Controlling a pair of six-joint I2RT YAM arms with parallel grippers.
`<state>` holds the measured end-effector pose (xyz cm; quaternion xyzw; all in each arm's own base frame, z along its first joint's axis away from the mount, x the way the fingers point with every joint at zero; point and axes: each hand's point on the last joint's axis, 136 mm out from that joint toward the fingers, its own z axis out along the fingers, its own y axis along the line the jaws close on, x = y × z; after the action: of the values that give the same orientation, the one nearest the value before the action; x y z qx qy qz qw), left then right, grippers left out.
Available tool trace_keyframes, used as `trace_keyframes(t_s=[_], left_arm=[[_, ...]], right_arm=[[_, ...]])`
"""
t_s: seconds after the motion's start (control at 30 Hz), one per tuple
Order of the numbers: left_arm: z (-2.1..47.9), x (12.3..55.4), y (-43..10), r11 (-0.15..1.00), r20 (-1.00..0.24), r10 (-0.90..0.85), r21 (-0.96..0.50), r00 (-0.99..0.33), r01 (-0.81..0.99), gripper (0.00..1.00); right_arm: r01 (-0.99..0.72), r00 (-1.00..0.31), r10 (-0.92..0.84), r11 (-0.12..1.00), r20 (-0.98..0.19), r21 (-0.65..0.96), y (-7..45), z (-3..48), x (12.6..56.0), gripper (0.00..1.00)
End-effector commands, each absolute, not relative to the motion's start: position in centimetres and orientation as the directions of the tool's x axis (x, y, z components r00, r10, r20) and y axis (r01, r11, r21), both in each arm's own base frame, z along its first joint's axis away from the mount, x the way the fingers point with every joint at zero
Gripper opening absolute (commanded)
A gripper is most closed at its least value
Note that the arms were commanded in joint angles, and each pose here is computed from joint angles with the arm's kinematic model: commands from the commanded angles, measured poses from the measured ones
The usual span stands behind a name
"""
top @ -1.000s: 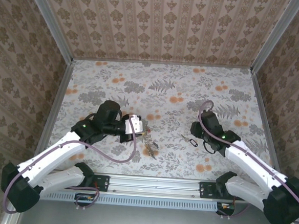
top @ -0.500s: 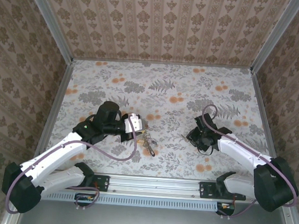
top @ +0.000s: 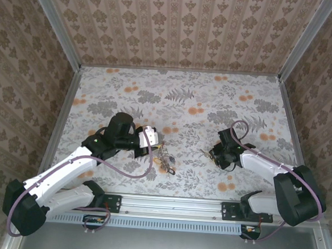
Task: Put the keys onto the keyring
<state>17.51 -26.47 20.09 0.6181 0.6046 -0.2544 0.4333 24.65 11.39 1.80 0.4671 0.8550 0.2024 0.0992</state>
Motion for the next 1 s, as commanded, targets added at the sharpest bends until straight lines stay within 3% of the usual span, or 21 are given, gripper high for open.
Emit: trace_keyframes(t_s=[0.0, 0.23, 0.8, 0.97], left_arm=[[21.3, 17.7, -27.0, 0.105, -0.861, 0.483, 0.237, 0.159, 0.966, 0.00], [21.3, 17.6, -27.1, 0.103, -0.862, 0.483, 0.228, 0.152, 0.968, 0.00], [20.9, 17.4, -27.2, 0.092, -0.856, 0.496, 0.222, 0.148, 0.971, 0.00], [20.9, 17.4, -27.2, 0.091, -0.854, 0.499, 0.223, 0.149, 0.971, 0.00]], right_arm=[[0.767, -0.531, 0.847, 0.461, 0.037, 0.446, 11.8, 2.2, 25.5, 0.19], [0.764, -0.532, 0.846, 0.460, 0.037, 0.453, 12.0, 2.7, 26.0, 0.19], [0.840, -0.451, 0.880, 0.362, 0.150, 0.404, 13.0, 3.0, 25.5, 0.31], [0.814, -0.492, 0.866, 0.423, 0.085, 0.398, 12.3, 4.1, 25.6, 0.34]])
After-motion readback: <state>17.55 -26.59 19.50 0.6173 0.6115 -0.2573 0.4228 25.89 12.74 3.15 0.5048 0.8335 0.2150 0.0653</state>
